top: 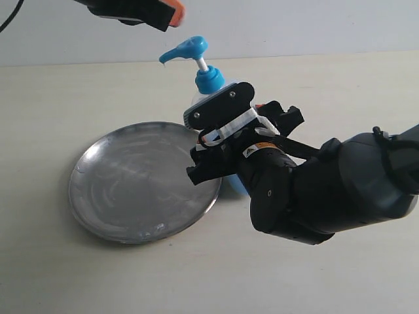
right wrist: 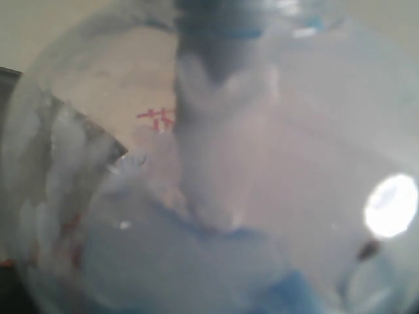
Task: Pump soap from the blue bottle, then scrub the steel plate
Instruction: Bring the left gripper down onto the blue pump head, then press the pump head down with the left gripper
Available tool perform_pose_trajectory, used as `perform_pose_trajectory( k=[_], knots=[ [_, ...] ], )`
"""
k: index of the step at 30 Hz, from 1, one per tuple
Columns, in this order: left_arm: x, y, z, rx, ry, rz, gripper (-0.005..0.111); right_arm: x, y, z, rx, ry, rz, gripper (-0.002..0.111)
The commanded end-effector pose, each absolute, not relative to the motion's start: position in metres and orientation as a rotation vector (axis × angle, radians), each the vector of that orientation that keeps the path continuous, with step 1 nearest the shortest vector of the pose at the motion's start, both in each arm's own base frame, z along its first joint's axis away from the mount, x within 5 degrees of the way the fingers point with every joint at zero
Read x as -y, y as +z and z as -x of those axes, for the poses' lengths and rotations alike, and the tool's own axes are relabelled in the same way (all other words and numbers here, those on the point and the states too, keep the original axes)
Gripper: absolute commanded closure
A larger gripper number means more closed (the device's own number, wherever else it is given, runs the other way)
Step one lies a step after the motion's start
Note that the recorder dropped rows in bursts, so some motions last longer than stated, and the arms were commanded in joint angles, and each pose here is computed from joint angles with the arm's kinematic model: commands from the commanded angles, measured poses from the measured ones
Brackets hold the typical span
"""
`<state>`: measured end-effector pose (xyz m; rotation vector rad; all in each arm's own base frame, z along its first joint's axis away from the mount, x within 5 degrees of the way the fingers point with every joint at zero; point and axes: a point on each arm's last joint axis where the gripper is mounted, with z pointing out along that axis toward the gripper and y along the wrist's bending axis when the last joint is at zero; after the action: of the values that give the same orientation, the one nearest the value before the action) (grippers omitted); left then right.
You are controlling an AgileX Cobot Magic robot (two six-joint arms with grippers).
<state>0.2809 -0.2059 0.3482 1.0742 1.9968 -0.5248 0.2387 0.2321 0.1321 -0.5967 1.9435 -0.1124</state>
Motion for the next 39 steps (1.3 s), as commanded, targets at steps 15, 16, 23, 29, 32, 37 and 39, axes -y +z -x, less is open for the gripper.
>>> perform_pose_trajectory(
  k=[15, 16, 23, 29, 32, 37, 39],
  knots=[
    [0.214, 0.344, -0.280, -1.976, -0.612, -1.129, 0.107, -0.234, 0.124, -0.237, -1.996, -0.096, 0.645, 0.108],
    [0.214, 0.345, -0.280, -1.967, -0.609, -1.139, 0.107, -0.234, 0.124, -0.237, -1.996, -0.096, 0.645, 0.108],
    [0.214, 0.344, -0.281, -1.960, -0.590, -1.142, 0.107, -0.234, 0.124, -0.237, -1.996, -0.096, 0.645, 0.108],
    [0.216, 0.333, -0.287, -1.986, -0.568, -1.159, 0.107, -0.234, 0.124, -0.237, -1.996, -0.097, 0.647, 0.108],
    [0.217, 0.330, -0.290, -1.991, -0.564, -1.154, 0.107, -0.234, 0.124, -0.237, -1.996, -0.097, 0.647, 0.108],
    [0.216, 0.331, -0.293, -1.975, -0.541, -1.133, 0.107, -0.234, 0.124, -0.237, -1.996, -0.097, 0.647, 0.108],
    [0.216, 0.331, -0.293, -1.974, -0.529, -1.141, 0.107, -0.234, 0.124, -0.237, -1.996, -0.097, 0.647, 0.108]
  ],
)
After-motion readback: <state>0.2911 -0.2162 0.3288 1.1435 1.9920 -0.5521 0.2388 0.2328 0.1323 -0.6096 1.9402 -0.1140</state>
